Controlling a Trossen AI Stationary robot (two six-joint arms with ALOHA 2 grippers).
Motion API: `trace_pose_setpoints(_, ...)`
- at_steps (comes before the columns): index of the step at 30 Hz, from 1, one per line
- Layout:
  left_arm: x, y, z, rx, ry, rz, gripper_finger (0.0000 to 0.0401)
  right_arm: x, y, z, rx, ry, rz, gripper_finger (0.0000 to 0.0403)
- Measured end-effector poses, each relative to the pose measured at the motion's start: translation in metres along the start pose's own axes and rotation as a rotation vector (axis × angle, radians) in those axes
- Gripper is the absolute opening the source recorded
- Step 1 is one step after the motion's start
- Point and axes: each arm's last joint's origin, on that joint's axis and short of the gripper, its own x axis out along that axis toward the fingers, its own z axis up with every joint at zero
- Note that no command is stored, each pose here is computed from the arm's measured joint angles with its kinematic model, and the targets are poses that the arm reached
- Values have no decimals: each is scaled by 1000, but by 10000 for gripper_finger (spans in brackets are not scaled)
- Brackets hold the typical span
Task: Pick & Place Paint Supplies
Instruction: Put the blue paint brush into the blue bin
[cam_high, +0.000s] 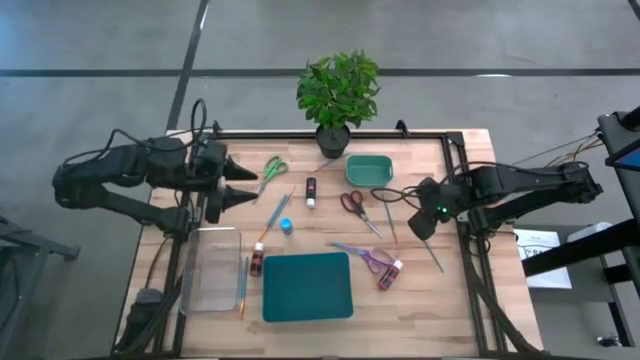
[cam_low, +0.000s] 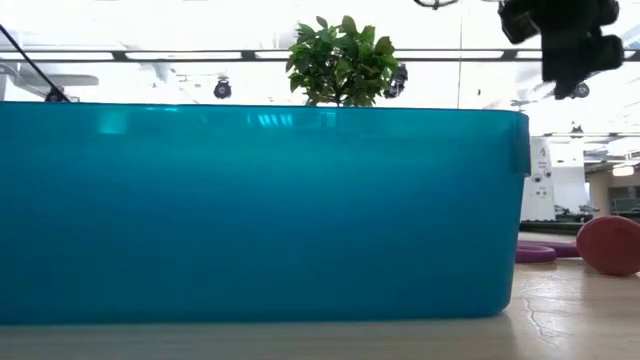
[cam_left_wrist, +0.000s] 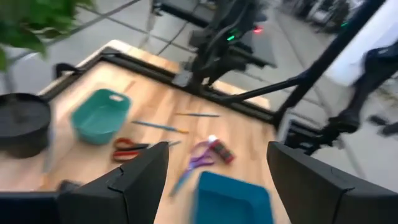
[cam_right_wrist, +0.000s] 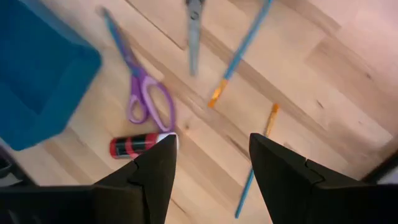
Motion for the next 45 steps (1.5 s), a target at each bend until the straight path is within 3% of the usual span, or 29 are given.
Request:
trace_pose_setpoints(7, 7, -6, 5, -1, -60, -56, 282, 24, -14, -10, 120, 55, -112, 199)
trace_pose_setpoints(14, 4, -10, 15, 38, -171, -96, 283, 48, -16, -12, 157, 99, -214, 199)
trace_pose_setpoints(22, 4, -11, 17, 37, -193, -104, 283, 74, 0, -4, 154, 109, -261, 199)
trace_pose_setpoints(28, 4, -11, 17, 36, -198, -102, 283, 95, 10, 4, 77, 140, -340, 199)
trace_pose_setpoints(36, 4, -11, 17, 36, -197, -102, 283, 119, 6, 13, 38, 210, -440, 199)
trace_pose_setpoints(45, 4, -11, 17, 20, -196, -103, 283, 133, -8, 16, 47, 235, -463, 199)
